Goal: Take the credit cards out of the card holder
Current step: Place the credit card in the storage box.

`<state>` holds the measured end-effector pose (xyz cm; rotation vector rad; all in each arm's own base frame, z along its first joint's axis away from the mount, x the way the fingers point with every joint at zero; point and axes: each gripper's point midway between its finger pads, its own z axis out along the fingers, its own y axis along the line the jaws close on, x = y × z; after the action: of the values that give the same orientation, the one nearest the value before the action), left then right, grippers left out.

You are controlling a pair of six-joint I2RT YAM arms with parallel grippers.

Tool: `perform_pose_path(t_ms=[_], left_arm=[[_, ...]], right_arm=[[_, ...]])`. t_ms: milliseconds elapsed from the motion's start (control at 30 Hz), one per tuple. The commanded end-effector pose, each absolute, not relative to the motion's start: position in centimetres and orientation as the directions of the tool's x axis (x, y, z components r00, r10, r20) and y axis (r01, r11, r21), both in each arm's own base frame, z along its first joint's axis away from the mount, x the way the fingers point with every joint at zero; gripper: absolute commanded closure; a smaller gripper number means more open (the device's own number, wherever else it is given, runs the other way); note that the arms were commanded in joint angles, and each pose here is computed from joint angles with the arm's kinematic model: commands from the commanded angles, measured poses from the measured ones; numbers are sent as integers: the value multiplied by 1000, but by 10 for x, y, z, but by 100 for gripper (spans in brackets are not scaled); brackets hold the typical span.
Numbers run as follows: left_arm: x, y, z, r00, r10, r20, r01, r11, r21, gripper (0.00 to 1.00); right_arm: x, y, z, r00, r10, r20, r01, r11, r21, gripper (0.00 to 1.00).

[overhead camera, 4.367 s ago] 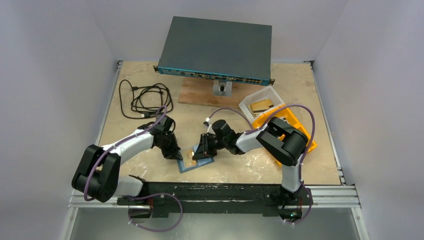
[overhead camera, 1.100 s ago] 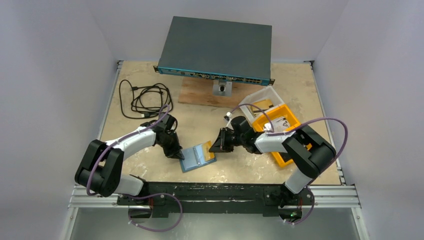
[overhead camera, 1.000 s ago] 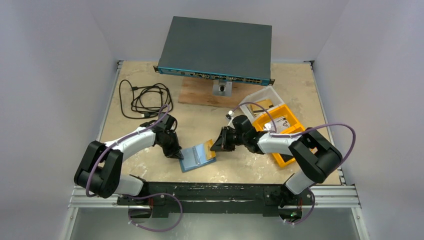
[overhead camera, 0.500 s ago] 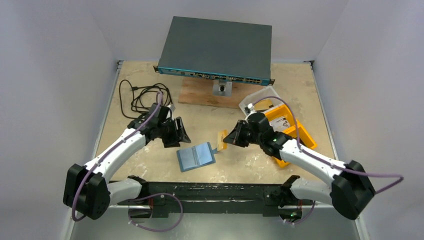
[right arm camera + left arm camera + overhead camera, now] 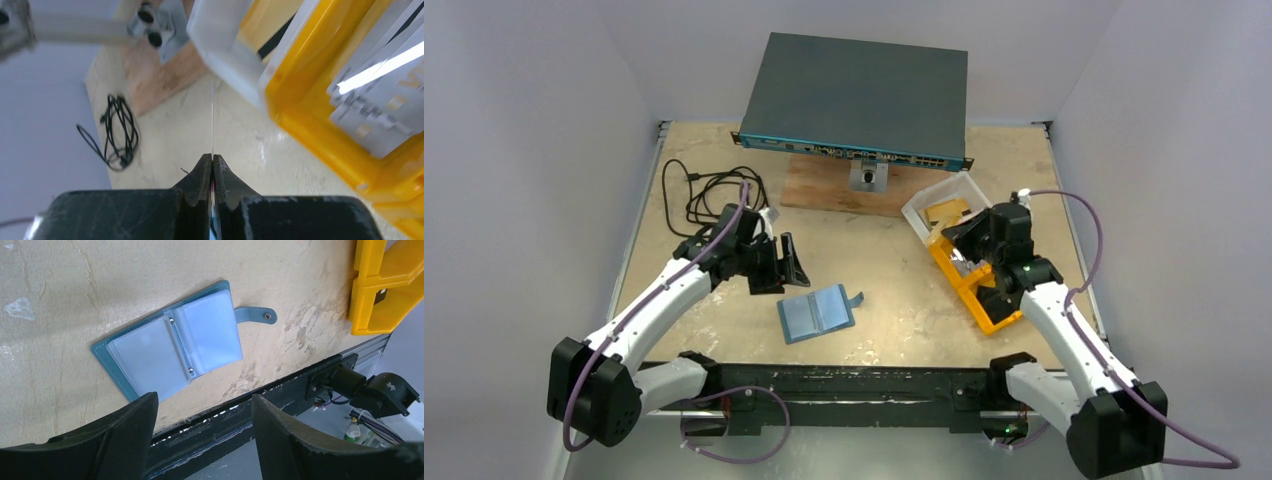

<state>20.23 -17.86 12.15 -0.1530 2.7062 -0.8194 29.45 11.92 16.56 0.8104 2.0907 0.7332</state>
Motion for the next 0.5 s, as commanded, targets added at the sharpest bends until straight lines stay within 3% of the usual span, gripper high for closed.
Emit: perform_pose_path(t_ms=[0, 367, 467], left_arm=[[198, -182, 138, -941, -148, -303, 59, 813, -580, 32], [194, -177, 140, -937, -140, -320, 70, 824, -563, 31], [193, -177, 140, -937, -141, -320, 69, 823, -563, 31]], right_arm=[[342, 91, 201, -386, 813, -437, 261, 550, 793, 100], [413, 77, 198, -350, 830, -434, 267, 532, 803, 100], [419, 77, 192, -360, 827, -431, 281, 537, 795, 92]])
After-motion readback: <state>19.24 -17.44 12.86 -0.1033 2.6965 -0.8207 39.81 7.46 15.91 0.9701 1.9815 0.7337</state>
